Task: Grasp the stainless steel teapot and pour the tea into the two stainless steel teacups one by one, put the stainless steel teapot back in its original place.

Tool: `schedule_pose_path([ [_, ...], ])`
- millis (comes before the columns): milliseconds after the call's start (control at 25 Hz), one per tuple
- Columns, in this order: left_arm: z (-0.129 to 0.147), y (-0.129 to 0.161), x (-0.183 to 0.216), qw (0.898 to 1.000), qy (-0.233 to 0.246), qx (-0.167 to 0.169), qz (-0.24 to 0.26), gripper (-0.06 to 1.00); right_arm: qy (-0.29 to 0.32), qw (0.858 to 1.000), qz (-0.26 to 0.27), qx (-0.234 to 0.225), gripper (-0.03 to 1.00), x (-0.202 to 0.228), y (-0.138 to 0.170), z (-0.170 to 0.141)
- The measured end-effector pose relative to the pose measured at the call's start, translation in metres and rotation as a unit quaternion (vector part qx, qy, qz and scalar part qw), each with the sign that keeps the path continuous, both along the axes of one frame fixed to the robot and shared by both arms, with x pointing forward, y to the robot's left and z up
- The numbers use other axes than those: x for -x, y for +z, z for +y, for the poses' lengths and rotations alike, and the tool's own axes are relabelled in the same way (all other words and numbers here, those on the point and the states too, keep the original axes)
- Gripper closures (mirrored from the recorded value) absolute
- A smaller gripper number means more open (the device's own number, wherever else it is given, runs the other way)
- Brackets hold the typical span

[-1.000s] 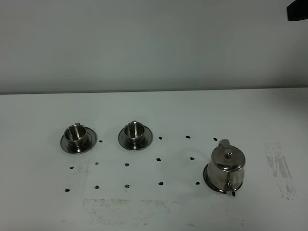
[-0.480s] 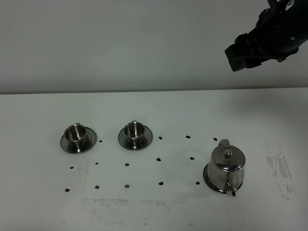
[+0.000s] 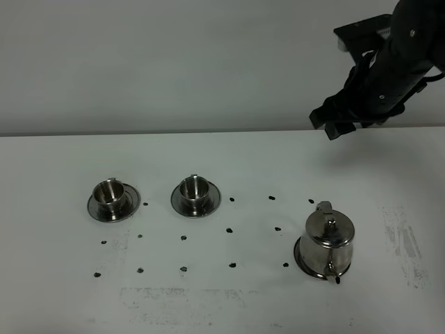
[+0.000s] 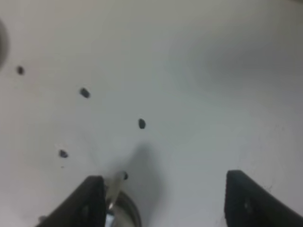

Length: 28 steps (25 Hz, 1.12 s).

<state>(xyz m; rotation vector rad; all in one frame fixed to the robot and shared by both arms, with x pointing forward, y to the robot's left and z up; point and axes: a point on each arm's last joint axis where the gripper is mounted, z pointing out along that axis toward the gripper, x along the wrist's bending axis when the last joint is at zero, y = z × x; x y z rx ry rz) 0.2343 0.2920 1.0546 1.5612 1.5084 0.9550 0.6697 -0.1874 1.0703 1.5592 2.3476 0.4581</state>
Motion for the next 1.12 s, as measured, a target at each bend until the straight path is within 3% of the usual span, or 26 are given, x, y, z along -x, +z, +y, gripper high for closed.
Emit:
schedule_pose_path([
  [240, 0.0, 0.0, 0.0, 1.0, 0.0, 0.0, 0.0, 0.41, -0.011, 0.998, 0.031, 0.047, 0.42, -0.017, -0.043, -0.003],
  [400, 0.0, 0.0, 0.0, 1.0, 0.0, 0.0, 0.0, 0.41, -0.016, 0.997, 0.051, 0.053, 0.42, -0.022, -0.063, -0.002],
  [680, 0.0, 0.0, 0.0, 1.0, 0.0, 0.0, 0.0, 0.41, -0.003, 0.998, 0.064, 0.019, 0.42, -0.018, -0.066, 0.017],
  [1120, 0.0, 0.0, 0.0, 1.0, 0.0, 0.0, 0.0, 0.41, -0.012, 0.993, 0.082, 0.079, 0.42, -0.027, -0.096, 0.004],
])
